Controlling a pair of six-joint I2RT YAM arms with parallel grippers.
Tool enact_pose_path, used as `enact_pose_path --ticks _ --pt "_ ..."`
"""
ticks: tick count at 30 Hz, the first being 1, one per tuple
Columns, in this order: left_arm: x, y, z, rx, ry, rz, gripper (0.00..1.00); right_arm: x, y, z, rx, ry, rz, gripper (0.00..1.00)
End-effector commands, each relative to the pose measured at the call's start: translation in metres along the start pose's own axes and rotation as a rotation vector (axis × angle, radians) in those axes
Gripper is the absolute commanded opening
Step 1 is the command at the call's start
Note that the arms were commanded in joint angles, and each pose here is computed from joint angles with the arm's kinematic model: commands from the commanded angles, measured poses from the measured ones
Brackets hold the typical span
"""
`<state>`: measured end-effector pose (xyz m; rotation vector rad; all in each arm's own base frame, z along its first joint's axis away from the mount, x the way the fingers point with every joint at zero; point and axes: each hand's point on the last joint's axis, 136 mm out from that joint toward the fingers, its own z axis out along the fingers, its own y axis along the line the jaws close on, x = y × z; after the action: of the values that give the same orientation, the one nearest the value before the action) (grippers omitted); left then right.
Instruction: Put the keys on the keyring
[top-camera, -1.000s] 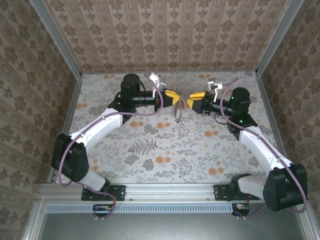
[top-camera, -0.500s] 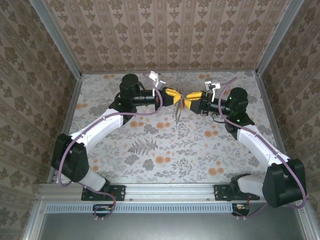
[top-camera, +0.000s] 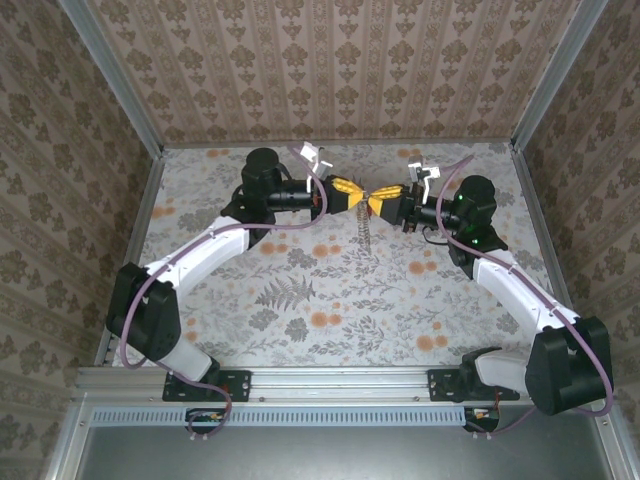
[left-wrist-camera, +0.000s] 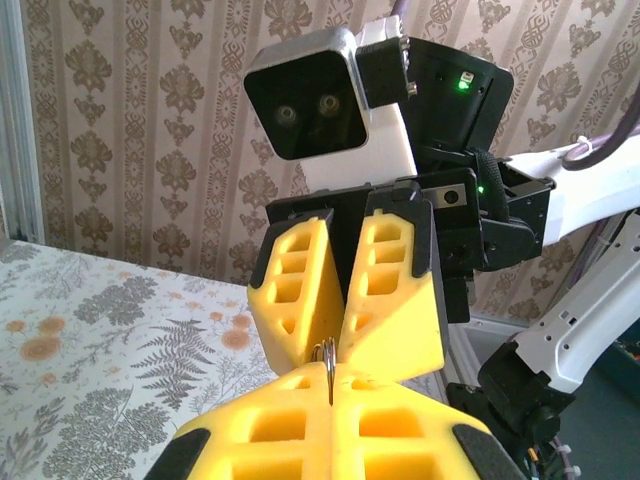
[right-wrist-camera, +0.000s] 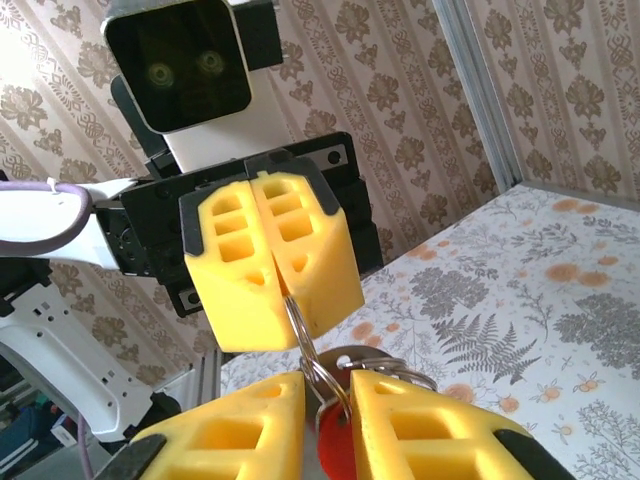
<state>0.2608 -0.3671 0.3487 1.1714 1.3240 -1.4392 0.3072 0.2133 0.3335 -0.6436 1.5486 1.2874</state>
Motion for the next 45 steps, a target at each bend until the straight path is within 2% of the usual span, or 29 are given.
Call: enact_pose_path --ticks 1,5,6,15,27,40,41,43,45 --pt "-0.010 -0.006 0.002 0.037 -0.022 0.027 0.00 -0.012 0.012 0.003 -0.051 -0.008 -0.048 0.13" --pt "-0.012 -0.005 0.002 0.033 -0.032 0.029 0.00 -0.008 0.012 0.002 -0.049 0.003 -0.046 0.00" --pt "-0.014 -0.004 0.001 0.030 -0.037 0.032 0.00 -0.006 0.011 0.002 -0.045 0.007 -0.043 0.00" --pt "-0.033 -0.003 -0.010 0.029 -0.144 0.026 0.00 0.007 0.001 0.002 -0.016 0.026 -0.014 0.00" --pt "-0.025 -0.006 0.000 0.036 -0.131 0.021 0.00 0.007 0.009 0.018 -0.062 0.043 -0.011 0.00" --pt "-0.017 -0.003 0.003 0.018 -0.123 0.009 0.00 0.004 0.007 0.011 -0.010 0.028 -0.034 0.00" --pt "-0.018 -0.002 0.003 0.012 -0.124 0.009 0.00 0.003 0.006 0.011 -0.006 0.027 -0.034 0.03" --pt "-0.019 -0.002 0.002 0.006 -0.126 0.012 0.00 0.002 0.006 0.009 -0.002 0.022 -0.034 0.18" --pt "-0.019 -0.001 0.002 -0.002 -0.127 0.013 0.00 0.001 0.007 0.008 -0.002 0.019 -0.038 0.26"
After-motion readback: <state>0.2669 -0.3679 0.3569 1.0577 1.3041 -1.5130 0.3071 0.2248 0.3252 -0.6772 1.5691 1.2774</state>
